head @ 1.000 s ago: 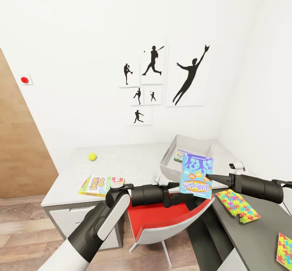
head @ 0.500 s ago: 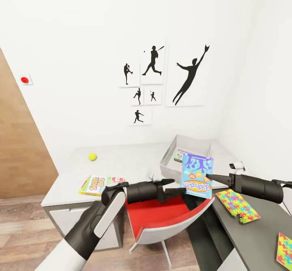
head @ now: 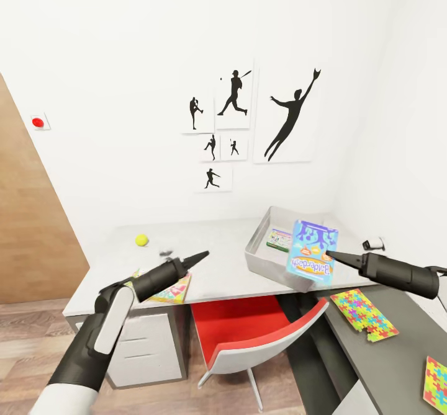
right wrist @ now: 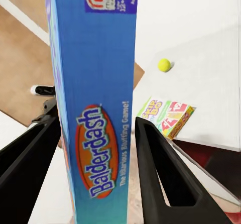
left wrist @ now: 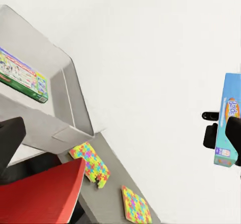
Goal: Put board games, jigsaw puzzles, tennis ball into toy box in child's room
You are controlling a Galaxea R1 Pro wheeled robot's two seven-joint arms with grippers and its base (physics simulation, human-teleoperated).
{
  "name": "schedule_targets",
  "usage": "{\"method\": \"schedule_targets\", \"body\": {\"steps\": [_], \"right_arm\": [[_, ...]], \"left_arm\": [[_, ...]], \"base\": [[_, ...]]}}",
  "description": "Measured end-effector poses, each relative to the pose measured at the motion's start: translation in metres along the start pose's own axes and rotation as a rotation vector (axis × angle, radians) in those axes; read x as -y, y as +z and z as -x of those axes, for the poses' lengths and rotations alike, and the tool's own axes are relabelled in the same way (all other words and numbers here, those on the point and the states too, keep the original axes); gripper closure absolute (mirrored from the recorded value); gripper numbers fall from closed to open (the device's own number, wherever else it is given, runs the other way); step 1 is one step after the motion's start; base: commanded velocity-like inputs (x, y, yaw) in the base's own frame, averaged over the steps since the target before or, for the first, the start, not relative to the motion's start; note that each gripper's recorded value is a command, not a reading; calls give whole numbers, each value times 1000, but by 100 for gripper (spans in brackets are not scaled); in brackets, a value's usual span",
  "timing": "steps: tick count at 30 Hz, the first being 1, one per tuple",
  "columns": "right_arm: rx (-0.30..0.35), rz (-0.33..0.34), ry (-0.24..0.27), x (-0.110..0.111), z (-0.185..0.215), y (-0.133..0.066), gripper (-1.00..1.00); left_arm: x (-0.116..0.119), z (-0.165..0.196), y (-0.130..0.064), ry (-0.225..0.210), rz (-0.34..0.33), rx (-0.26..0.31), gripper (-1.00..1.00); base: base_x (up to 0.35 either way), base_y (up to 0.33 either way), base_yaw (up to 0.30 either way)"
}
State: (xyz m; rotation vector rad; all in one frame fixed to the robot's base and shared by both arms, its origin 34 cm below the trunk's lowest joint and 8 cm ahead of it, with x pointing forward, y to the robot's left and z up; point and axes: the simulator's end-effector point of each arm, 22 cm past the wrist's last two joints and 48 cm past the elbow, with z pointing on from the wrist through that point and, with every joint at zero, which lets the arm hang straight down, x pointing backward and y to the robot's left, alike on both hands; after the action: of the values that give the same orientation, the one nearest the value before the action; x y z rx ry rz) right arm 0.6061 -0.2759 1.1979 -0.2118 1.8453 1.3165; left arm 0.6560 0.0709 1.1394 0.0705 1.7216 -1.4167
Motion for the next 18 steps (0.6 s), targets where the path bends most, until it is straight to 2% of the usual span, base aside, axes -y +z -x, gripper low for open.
{"method": "schedule_targets", "body": {"steps": [5,9,18], "right_arm": [[23,-6,4,3,8,-5,100],[41,-13,4,5,13,-10,100],[58,-17,6,7,17,-13,100]], "left_arm": [[-20,18,-24,-55,50,53,-100],[-22,24,-32,-73,59,66,-100],[-5,34,-34,-33,65,81,-100]], "base": [[0,0,0],[0,0,0],[0,2,0]]}}
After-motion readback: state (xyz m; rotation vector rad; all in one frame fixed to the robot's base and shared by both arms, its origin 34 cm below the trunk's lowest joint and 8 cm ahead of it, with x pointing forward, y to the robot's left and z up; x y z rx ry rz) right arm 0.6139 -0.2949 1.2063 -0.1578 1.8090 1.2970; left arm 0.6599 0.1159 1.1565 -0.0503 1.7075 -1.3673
